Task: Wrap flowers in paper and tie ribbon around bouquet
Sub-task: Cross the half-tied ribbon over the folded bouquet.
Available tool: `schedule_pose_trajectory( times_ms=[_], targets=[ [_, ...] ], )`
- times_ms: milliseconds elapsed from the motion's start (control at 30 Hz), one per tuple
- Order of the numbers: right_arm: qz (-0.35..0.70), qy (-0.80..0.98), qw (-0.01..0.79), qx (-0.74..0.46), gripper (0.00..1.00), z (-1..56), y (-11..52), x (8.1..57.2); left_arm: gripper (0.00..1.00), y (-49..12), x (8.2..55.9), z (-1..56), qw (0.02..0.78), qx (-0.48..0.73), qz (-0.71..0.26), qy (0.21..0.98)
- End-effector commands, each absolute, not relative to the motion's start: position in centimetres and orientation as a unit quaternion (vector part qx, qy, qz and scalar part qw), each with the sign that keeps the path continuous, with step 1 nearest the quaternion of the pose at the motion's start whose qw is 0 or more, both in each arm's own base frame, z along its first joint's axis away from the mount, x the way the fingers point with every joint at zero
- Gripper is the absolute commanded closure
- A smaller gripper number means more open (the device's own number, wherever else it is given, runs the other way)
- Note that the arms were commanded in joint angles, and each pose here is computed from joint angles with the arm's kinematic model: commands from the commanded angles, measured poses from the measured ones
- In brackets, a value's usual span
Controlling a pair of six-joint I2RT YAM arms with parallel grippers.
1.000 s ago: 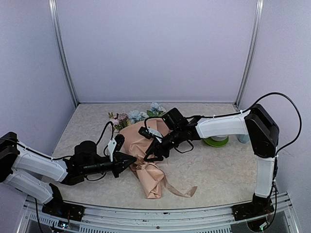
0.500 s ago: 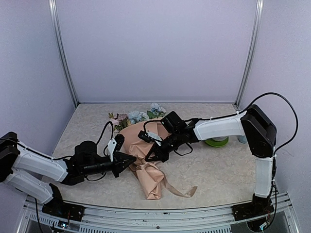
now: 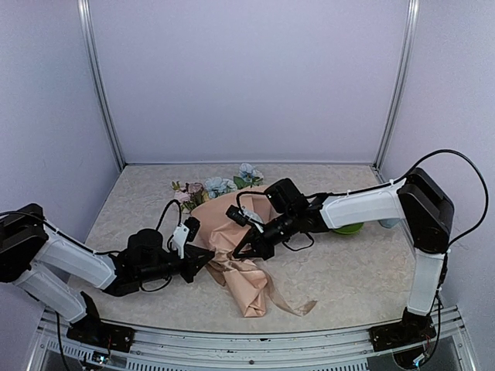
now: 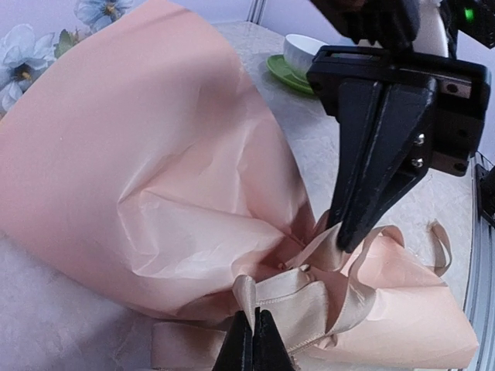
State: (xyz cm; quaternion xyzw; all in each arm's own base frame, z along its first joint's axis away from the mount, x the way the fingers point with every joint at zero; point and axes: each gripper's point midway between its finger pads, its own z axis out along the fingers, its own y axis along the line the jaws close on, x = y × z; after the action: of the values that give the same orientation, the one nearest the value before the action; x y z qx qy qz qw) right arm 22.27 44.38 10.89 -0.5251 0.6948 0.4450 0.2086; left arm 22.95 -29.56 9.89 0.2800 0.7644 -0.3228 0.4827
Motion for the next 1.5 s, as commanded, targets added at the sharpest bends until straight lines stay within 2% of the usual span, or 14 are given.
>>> schedule_pose_trajectory(
  times_ms=[0, 100, 233, 400, 467, 500, 567, 733, 833, 867, 1033, 1200, 1367, 1467],
  targets=[
    [0.478, 0.674, 0.221, -0.518, 1.0, 13.0, 44.7, 21.8, 1.0, -29.7, 23.6, 9.3, 0.483, 0.266, -0.313, 0.774],
    [0.477, 0.682, 0.214, -0.512, 1.0, 12.4, 44.7, 22.0, 0.98, -29.8, 23.8, 8.4, 0.472, 0.262, -0.309, 0.783],
    [0.476, 0.685, 0.214, -0.509, 1.0, 12.2, 44.7, 22.2, 0.88, -29.2, 24.3, 7.9, 0.469, 0.241, -0.295, 0.797],
    [0.476, 0.688, 0.212, -0.505, 0.99, 12.0, 44.6, 22.3, 0.53, -27.9, 24.5, 9.2, 0.494, 0.222, -0.281, 0.792],
    [0.476, 0.689, 0.212, -0.504, 0.98, 11.9, 44.5, 22.5, 0.33, -27.6, 24.3, 10.2, 0.507, 0.23, -0.278, 0.783],
    [0.476, 0.69, 0.211, -0.503, 0.98, 11.8, 44.5, 22.5, 0.18, -27.5, 24.1, 10.7, 0.514, 0.234, -0.276, 0.778],
    [0.478, 0.69, 0.209, -0.502, 0.97, 11.8, 44.5, 22.5, 0.11, -27.0, 24.1, 11.7, 0.528, 0.238, -0.267, 0.77],
    [0.484, 0.688, 0.205, -0.501, 0.96, 11.9, 44.5, 22.3, 0.12, -25.7, 23.8, 13.5, 0.56, 0.258, -0.239, 0.75],
    [0.486, 0.687, 0.203, -0.501, 0.95, 11.9, 44.5, 22.3, 0.3, -27.5, 21.6, 13.8, 0.538, 0.339, -0.269, 0.724],
    [0.487, 0.686, 0.202, -0.5, 0.95, 11.9, 44.5, 22.3, 0.32, -28.3, 20.8, 13.8, 0.527, 0.369, -0.281, 0.712],
    [0.492, 0.686, 0.197, -0.498, 0.94, 11.9, 44.4, 22.3, 0.16, -30.0, 19.5, 13.0, 0.533, 0.465, -0.264, 0.656],
    [0.497, 0.687, 0.193, -0.494, 0.94, 11.6, 44.5, 22.4, 0.11, -32.1, 21.3, 13.0, 0.549, 0.492, -0.232, 0.635],
    [0.498, 0.685, 0.191, -0.496, 0.95, 11.6, 44.5, 22.3, 0.11, -33.8, 22.5, 10.4, 0.525, 0.516, -0.212, 0.643],
    [0.499, 0.683, 0.192, -0.497, 0.95, 11.7, 44.4, 22.2, 0.2, -34.0, 22.8, 11.2, 0.55, 0.505, -0.222, 0.627]
  ],
)
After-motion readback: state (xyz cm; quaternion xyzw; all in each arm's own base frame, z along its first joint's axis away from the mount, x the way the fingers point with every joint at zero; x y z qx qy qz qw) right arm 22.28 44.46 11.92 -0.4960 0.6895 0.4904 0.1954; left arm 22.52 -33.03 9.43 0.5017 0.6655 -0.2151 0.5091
